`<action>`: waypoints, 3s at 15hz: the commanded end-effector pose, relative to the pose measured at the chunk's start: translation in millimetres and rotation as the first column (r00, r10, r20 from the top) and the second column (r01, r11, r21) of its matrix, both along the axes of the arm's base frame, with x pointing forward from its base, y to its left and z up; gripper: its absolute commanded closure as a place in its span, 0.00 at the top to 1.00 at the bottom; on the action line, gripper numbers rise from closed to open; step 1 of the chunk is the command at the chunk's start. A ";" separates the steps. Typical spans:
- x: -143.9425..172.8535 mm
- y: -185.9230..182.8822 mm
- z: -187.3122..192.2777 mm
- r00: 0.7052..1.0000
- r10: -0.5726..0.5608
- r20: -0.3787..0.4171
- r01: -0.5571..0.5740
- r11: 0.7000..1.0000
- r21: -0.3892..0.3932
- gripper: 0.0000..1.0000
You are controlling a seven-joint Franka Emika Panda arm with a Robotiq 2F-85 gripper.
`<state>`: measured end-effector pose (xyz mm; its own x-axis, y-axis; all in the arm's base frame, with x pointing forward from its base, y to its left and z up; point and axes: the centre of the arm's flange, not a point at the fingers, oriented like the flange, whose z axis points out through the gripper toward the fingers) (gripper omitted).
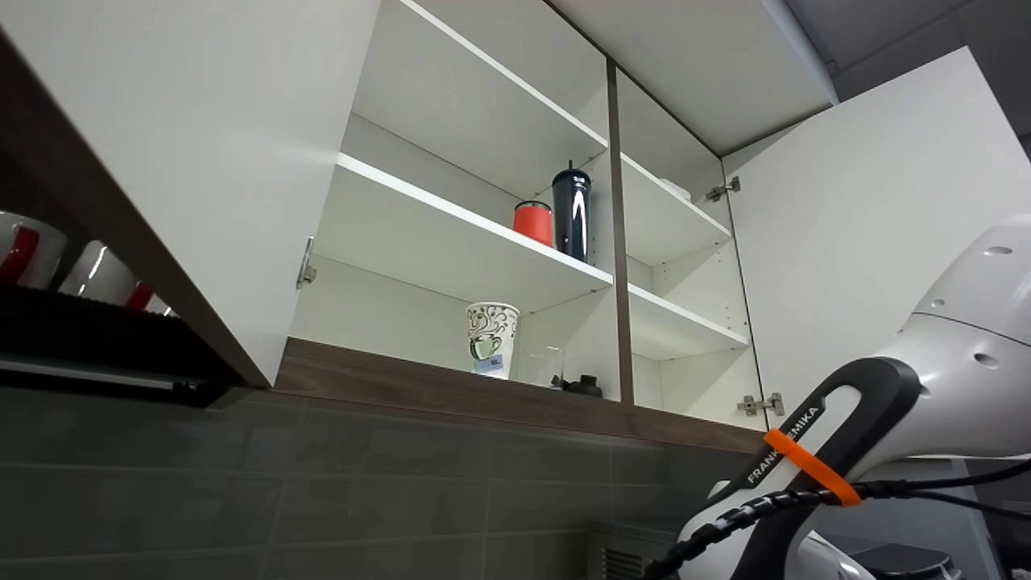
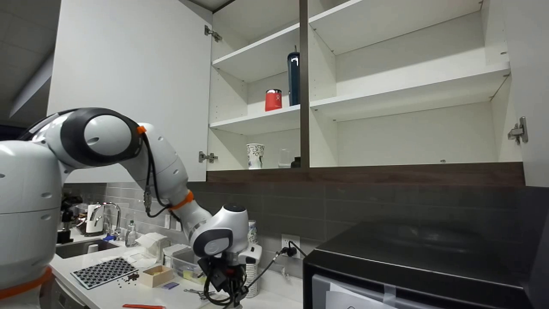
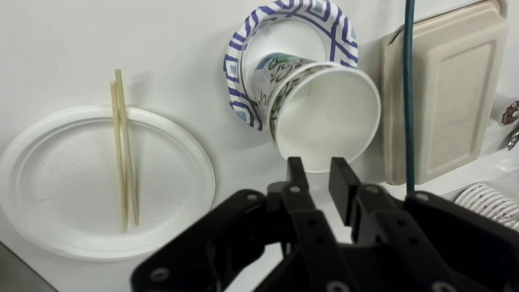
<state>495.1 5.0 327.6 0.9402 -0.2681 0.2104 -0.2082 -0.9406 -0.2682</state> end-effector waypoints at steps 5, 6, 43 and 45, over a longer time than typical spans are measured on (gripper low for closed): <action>7.0 3.7 4.2 1.000 -0.006 0.000 0.006 1.000 -0.010 0.86; 7.1 3.2 5.9 1.000 -0.007 0.004 0.007 1.000 -0.008 0.93; -80.3 -3.3 106.4 0.966 0.257 0.013 -0.255 0.961 -0.105 1.00; -79.9 -3.6 105.5 0.966 0.257 0.011 -0.254 0.961 -0.105 1.00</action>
